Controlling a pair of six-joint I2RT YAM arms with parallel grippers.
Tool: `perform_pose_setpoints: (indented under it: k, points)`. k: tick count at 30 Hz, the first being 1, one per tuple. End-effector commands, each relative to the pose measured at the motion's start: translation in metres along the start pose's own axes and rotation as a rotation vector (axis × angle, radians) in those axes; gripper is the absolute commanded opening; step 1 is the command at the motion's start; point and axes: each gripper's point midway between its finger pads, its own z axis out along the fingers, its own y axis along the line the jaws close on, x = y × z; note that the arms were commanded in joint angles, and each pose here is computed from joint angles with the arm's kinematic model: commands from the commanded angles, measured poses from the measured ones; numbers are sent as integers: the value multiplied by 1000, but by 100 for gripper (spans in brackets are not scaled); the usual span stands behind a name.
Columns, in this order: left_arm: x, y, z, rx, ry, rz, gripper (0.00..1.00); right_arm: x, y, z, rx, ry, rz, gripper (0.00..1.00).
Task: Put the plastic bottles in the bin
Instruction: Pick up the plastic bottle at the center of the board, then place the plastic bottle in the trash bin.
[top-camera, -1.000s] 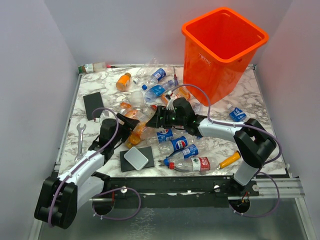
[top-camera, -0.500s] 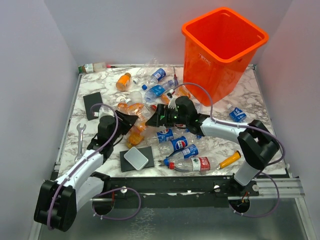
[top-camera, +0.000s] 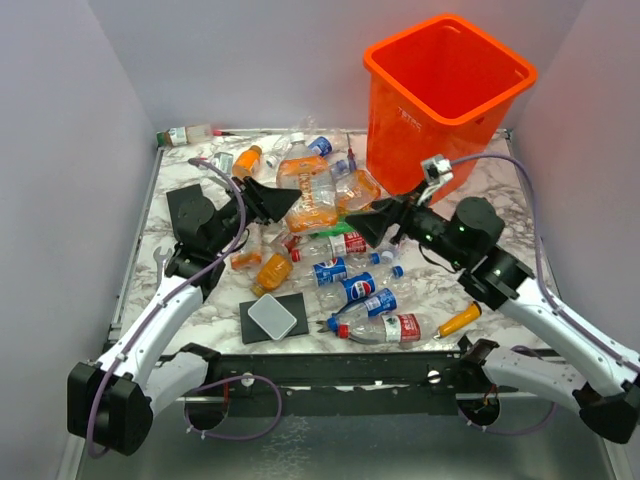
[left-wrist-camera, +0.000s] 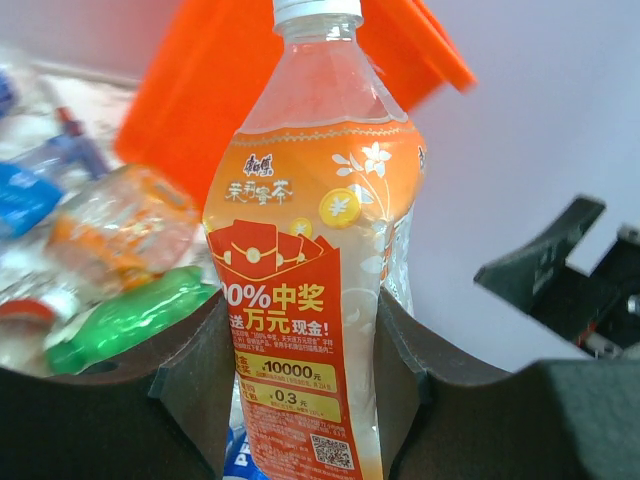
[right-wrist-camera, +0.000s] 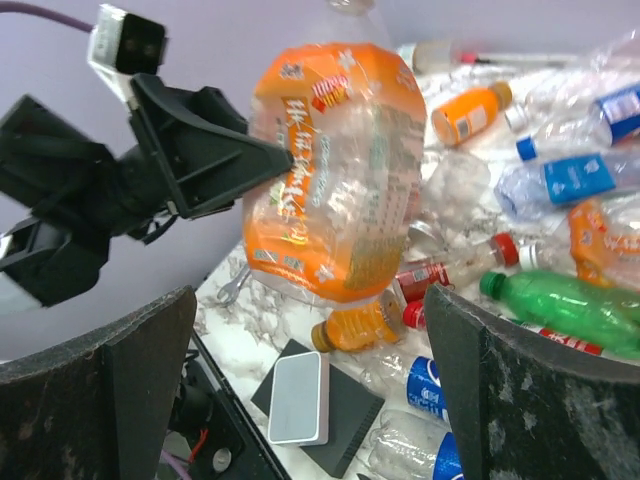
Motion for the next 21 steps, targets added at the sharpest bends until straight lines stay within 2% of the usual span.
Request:
perform_pose_setpoints:
  k: [1, 6, 9, 14, 21]
  points:
    - [16, -77, -3, 383, 129, 225, 28, 14, -10, -25, 24, 31, -98, 100]
    - [64, -141, -26, 717, 235, 415, 29, -33, 25, -53, -88, -150, -106, 100]
    - [83, -150, -38, 802, 246, 503, 25, -51, 30, -54, -61, -153, -91, 100]
    - [87, -134, -43, 772, 167, 639, 21, -61, 47, -56, -119, -153, -86, 99]
    - [95, -107, -37, 645, 87, 729, 9, -46, 56, -42, -172, -40, -54, 89]
